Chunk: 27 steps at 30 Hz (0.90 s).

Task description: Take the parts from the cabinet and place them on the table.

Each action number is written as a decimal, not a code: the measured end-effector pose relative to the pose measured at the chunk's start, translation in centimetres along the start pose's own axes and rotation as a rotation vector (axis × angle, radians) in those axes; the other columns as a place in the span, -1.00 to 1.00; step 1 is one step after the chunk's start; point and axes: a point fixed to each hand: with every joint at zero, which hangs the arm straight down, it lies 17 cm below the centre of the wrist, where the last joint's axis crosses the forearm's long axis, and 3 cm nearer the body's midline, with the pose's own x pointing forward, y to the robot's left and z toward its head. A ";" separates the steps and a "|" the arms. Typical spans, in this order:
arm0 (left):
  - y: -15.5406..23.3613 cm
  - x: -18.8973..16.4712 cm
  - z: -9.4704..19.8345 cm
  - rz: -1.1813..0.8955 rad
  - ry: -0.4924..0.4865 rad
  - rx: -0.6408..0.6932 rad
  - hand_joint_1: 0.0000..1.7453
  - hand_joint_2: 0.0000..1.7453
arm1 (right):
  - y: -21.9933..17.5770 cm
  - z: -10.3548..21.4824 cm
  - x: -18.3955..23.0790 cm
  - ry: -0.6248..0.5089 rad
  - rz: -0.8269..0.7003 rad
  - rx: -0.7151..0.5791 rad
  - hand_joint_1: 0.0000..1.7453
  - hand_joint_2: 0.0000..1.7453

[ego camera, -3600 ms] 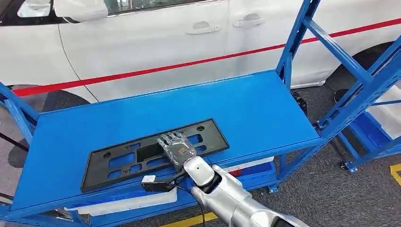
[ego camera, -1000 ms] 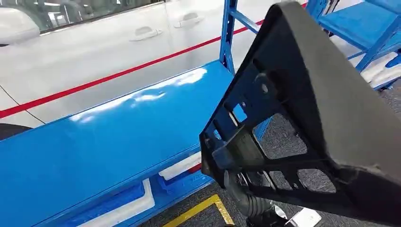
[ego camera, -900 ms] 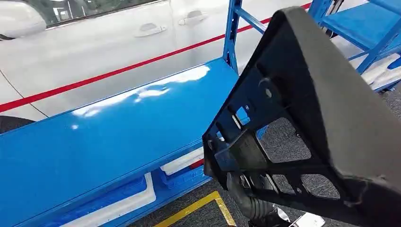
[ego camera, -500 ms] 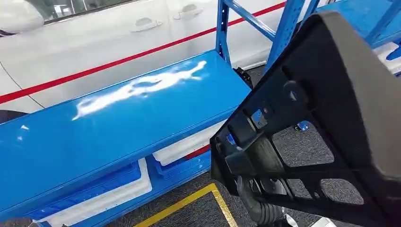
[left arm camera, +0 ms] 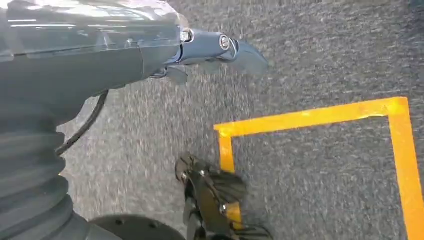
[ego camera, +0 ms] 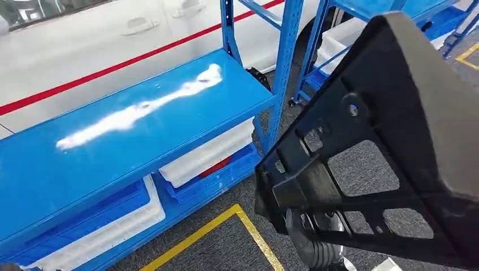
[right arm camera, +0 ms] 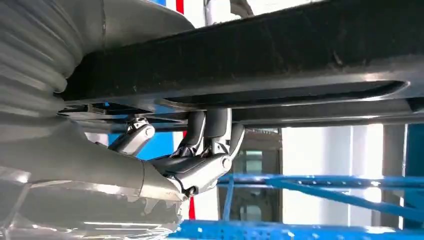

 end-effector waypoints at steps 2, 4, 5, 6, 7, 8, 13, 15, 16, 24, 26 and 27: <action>0.0 -0.3 0.1 -0.012 0.003 -0.004 -1.00 1.00 | -0.2 0.0 0.1 -0.002 0.009 -0.008 1.00 1.00; 0.0 -0.8 0.3 -0.019 0.009 -0.013 -1.00 1.00 | -0.5 0.1 0.0 0.004 0.019 -0.018 1.00 1.00; -0.1 -0.8 0.4 -0.025 0.007 -0.020 -1.00 1.00 | -0.7 0.2 0.0 0.007 0.024 -0.025 1.00 1.00; -0.2 -0.8 0.4 -0.029 0.003 -0.027 -1.00 1.00 | -0.9 0.3 0.0 0.009 0.033 -0.036 1.00 1.00; -0.3 -0.7 0.4 -0.034 0.000 -0.032 -1.00 1.00 | -1.2 0.4 0.1 0.012 0.040 -0.045 1.00 1.00; -0.4 -0.7 0.4 -0.040 -0.002 -0.036 -1.00 1.00 | -1.4 0.4 0.2 0.013 0.047 -0.052 1.00 1.00; -0.7 -0.7 0.5 -0.083 -0.013 -0.064 -1.00 1.00 | -2.3 0.3 1.1 -0.004 0.071 -0.099 1.00 1.00; -0.9 -0.6 0.5 -0.096 -0.017 -0.075 -1.00 1.00 | -2.8 0.5 1.3 0.000 0.080 -0.119 1.00 1.00; -0.9 -0.7 0.6 -0.104 -0.018 -0.078 -1.00 1.00 | -3.0 0.6 1.6 -0.005 0.083 -0.131 1.00 1.00; -0.5 -2.0 1.0 -0.172 -0.011 -0.103 -1.00 1.00 | -4.7 0.8 2.8 -0.021 0.123 -0.211 1.00 1.00; -0.2 -2.1 1.0 -0.183 -0.010 -0.103 -1.00 1.00 | -4.9 0.7 3.1 -0.031 0.128 -0.225 1.00 1.00; -0.1 -2.3 1.0 -0.189 -0.008 -0.104 -1.00 1.00 | -5.0 0.8 3.2 -0.030 0.132 -0.231 1.00 1.00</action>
